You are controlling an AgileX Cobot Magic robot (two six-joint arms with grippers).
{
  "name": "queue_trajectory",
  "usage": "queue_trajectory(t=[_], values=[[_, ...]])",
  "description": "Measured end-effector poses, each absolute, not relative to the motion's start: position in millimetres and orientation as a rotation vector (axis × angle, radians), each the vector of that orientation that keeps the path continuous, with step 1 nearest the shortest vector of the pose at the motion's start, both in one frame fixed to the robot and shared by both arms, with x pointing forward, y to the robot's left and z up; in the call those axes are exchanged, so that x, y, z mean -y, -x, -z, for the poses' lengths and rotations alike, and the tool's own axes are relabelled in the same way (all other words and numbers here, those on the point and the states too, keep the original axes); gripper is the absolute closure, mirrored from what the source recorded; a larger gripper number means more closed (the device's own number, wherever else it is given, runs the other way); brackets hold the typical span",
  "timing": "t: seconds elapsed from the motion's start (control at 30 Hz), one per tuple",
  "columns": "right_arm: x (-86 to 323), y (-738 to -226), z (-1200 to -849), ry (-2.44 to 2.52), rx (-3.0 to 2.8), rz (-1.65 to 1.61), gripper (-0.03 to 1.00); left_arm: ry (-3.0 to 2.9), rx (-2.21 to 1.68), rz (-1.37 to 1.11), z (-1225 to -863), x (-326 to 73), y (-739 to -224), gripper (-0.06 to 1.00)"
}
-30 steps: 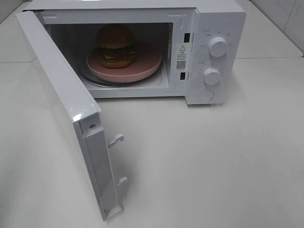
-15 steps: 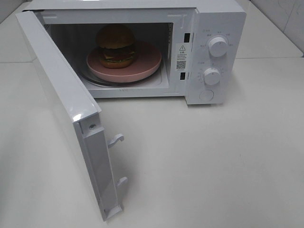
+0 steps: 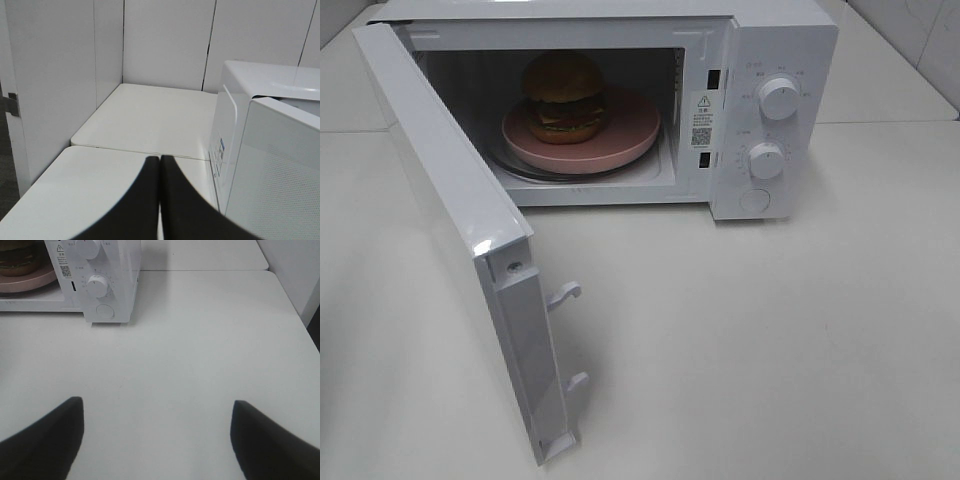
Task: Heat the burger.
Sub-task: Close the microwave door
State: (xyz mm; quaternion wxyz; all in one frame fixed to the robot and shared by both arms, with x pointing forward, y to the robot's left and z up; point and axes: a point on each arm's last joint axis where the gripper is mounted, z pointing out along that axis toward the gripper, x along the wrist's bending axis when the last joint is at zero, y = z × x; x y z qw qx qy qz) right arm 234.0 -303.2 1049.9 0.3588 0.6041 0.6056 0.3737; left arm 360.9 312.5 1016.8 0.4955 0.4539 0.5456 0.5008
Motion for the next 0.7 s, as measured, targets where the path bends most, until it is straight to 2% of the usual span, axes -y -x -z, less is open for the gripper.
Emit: queue_trajectory(t=[0.7], values=[[303,-234,-1050,-1.558,-1.562,-0.964,0.25,-1.287,-1.133,-1.054,-989,-293,-410,0.94]])
